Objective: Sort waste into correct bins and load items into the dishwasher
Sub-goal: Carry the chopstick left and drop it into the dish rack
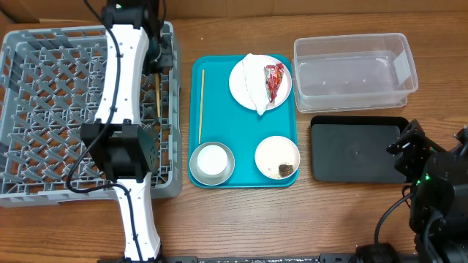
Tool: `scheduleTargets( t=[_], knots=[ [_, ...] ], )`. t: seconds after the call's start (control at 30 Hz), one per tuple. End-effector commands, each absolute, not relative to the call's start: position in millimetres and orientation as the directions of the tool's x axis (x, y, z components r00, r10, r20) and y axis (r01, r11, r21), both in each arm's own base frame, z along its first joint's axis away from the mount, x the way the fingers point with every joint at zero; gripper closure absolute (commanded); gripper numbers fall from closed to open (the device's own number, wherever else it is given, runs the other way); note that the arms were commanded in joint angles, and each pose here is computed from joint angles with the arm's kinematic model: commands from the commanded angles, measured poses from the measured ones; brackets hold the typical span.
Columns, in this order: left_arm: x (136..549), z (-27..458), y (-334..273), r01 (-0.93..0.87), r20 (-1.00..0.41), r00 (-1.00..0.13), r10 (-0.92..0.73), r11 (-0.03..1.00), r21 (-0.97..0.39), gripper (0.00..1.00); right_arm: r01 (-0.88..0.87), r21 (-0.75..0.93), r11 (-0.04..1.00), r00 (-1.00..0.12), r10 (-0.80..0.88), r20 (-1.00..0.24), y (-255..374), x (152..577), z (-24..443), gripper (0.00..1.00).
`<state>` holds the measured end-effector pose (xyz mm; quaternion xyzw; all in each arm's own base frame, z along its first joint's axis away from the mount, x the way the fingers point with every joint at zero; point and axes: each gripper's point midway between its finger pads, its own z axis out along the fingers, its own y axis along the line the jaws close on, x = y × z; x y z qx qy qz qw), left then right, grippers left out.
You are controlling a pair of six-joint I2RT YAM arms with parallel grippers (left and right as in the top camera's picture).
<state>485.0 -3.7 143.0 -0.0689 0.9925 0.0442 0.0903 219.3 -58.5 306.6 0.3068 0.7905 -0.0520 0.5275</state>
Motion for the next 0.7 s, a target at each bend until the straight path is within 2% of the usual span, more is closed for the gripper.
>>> scheduleTargets(
  t=[0.0, 0.07, 0.37, 0.67],
  knots=[
    [483.5, 119.7, 3.4, -0.159, -0.159, -0.978, -0.137, 0.979, 0.129, 0.96, 0.549, 0.257, 0.795, -0.219, 0.434, -0.874, -62.2, 217.3, 316.8, 0.00],
    [484.5, 116.2, 15.8, -0.189, -0.169, -0.972, -0.161, 0.968, 0.167, 0.96, 0.549, 0.257, 0.795, -0.219, 0.434, -0.874, -62.3, 217.3, 316.9, 0.00],
    [491.7, 113.7, 12.6, -0.197, -0.181, -0.967, -0.180, 0.977, 0.081, 0.96, 0.549, 0.257, 0.795, -0.219, 0.434, -0.874, -62.3, 217.3, 316.8, 0.00],
    [501.3, 114.6, 1.9, -0.084, -0.204, -0.976, -0.076, 0.996, 0.033, 0.96, 0.549, 0.257, 0.795, -0.219, 0.434, -0.874, -62.3, 217.3, 316.8, 0.00]
  ],
)
